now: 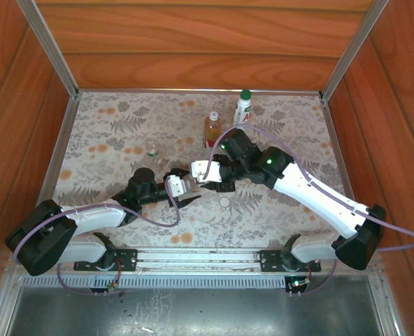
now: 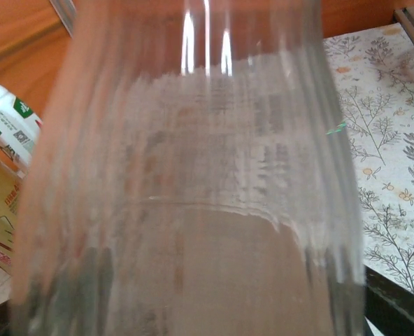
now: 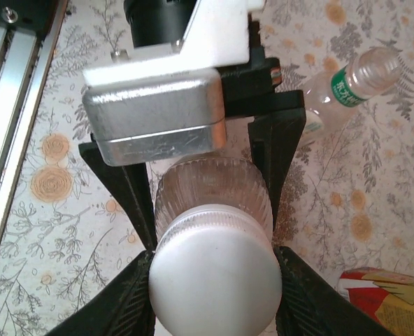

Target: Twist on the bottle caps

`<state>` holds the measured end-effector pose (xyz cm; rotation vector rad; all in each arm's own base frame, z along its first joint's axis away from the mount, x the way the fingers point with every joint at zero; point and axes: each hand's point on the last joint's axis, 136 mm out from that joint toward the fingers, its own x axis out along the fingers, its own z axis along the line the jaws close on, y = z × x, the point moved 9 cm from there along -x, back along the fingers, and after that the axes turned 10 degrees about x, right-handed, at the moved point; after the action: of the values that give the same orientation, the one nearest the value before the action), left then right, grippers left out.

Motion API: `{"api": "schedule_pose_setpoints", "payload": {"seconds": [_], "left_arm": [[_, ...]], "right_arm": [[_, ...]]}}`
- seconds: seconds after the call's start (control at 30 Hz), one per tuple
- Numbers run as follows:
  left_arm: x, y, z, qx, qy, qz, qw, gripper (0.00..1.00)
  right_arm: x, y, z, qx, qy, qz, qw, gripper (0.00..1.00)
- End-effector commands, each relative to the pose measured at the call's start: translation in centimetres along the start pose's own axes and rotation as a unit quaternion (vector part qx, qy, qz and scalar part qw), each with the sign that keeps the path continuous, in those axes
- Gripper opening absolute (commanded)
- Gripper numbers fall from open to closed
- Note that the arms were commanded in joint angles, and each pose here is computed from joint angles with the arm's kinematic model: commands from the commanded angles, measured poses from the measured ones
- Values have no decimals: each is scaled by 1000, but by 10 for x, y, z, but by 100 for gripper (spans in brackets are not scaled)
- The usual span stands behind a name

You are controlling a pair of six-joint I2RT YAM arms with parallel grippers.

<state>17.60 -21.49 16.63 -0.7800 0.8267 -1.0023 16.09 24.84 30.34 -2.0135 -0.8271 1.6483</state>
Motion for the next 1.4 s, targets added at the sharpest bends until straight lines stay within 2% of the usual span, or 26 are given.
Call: {"api": "schedule_pose_setpoints", "payload": {"seconds": [0.0,0.17,0.33,0.47,0.53,0.67,0.73,0.83,0.87,0.9,0.97,1.1,1.37], "left_arm": [[-2,-5,0,8,1,-9,1000,71],[-3,-5,0,11,-4,-8,1000,60],[-1,1,6,21,-33,21,999,56],[4,5,17,50,-72,55,995,51],[8,6,20,58,-77,62,993,51],[11,6,21,59,-70,61,994,51],[10,6,20,55,-66,56,995,51],[7,8,13,49,-54,53,996,50],[6,9,11,48,-47,49,997,50],[4,9,8,49,-40,45,997,51],[1,9,1,51,-22,34,998,51],[-3,11,-7,57,-4,25,998,51],[-2,9,-7,56,5,18,998,50]], "right_arm": [[-2,-2,6,8,-16,-25,1000,30],[-2,0,7,29,-20,-20,999,30],[-2,-3,3,133,3,-46,990,19],[1,-5,-3,309,22,-63,949,8],[4,-2,-6,402,32,-64,913,0],[13,5,-2,536,9,-18,844,0],[14,7,5,520,-21,9,854,11],[8,15,9,421,-3,27,907,33],[5,16,12,375,-5,18,927,45],[3,19,17,318,-16,8,948,53],[-3,22,29,189,-37,-20,981,60],[-14,22,31,59,-8,-37,998,64],[-10,7,18,24,-18,-24,999,64]]}}
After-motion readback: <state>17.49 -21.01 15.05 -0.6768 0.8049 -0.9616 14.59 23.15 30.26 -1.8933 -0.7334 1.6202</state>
